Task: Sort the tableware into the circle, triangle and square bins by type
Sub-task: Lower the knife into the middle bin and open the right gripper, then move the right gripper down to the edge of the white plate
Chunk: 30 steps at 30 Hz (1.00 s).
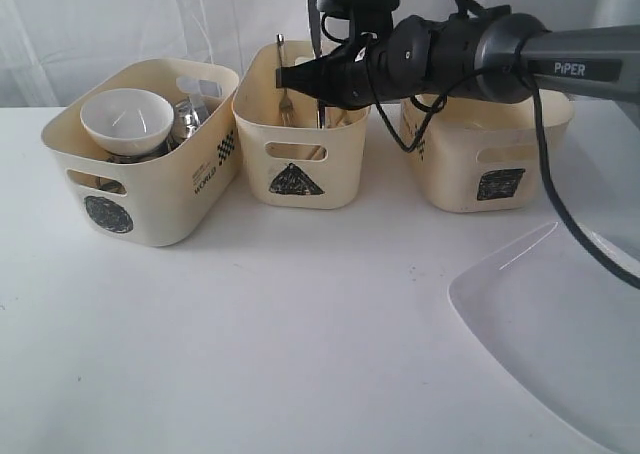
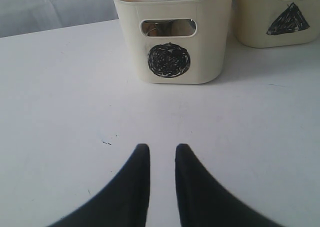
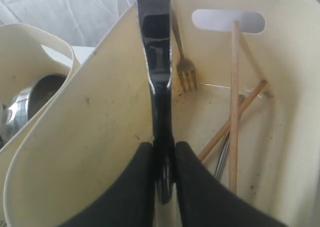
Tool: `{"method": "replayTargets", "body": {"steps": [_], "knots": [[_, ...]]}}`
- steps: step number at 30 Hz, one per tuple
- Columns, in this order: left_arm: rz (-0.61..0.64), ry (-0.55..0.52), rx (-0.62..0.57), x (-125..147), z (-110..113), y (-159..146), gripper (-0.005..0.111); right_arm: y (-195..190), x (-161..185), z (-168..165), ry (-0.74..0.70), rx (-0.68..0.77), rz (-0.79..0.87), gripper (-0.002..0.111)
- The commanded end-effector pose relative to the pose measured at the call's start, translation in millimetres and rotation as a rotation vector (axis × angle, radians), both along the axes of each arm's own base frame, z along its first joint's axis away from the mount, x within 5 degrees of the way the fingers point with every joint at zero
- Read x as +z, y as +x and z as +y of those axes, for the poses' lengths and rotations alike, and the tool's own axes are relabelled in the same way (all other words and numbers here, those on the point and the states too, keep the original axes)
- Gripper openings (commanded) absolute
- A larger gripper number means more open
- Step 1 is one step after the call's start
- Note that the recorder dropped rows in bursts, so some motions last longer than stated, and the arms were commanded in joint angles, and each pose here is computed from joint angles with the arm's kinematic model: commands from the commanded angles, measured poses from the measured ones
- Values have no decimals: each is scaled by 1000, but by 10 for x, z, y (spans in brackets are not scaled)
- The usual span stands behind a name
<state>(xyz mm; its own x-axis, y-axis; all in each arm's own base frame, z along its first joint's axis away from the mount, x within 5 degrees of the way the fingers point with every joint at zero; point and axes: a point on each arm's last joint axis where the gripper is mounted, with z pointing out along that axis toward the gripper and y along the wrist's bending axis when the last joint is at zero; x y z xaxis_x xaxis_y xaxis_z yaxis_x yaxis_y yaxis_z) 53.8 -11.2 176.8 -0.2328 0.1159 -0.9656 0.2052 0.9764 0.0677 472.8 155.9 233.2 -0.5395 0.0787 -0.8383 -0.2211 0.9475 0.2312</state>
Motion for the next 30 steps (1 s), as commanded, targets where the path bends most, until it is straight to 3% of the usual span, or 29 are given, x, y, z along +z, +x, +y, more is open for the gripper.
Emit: {"method": "replayTargets", "body": {"steps": [1,6,13,17,19,23,30], "knots": [[4,-8,4,-13,1,-3,25,25,86,-53,-17,-1,-36,26],[4,-8,4,-13,1,-3,25,13,68,-50,-18,5,-13,45],[4,-8,4,-13,1,-3,25,-174,483,-94,-71,52,-25,45],[4,-8,4,-13,1,-3,25,-520,695,-283,-307,107,128,45],[4,-8,4,-13,1,-3,25,-684,736,-523,-309,38,193,45],[4,-8,4,-13,1,-3,25,-1186,511,-937,-331,-18,330,45],[4,-8,4,-13,1,-3,25,-1796,141,-1073,-340,-18,452,45]]}}
